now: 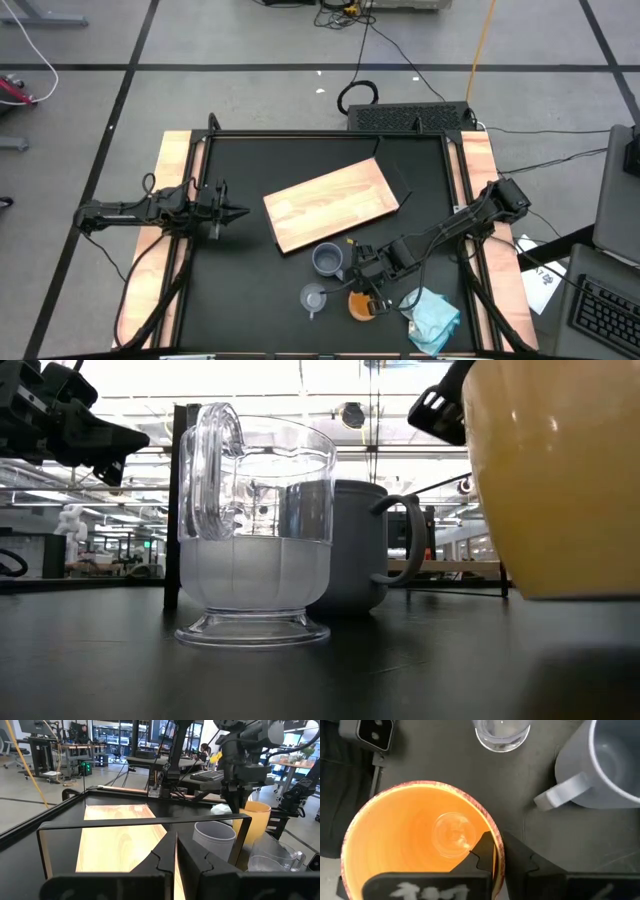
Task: Stack small to large cups/mugs on shelf
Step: Put the orange mug on the shelf
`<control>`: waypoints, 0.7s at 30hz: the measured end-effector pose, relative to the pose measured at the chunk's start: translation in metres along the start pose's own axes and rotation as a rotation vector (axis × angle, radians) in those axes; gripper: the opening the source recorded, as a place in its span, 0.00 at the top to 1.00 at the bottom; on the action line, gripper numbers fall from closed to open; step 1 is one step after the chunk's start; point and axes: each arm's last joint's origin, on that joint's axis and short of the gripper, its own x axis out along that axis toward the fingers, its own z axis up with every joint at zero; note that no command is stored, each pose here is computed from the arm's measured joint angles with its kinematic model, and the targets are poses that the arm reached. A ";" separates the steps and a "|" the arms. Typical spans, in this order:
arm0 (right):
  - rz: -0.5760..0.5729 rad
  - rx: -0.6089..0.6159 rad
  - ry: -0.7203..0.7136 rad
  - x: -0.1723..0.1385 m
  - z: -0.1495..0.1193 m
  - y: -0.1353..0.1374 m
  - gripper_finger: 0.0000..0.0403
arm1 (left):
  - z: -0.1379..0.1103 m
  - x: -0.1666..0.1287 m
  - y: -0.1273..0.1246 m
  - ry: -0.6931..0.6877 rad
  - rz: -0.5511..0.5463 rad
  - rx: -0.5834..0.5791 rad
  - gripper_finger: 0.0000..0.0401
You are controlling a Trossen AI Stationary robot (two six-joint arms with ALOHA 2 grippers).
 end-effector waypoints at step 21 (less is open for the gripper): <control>-0.006 0.042 0.015 -0.013 0.006 0.003 0.98 | 0.000 0.000 0.000 0.000 0.000 0.000 0.96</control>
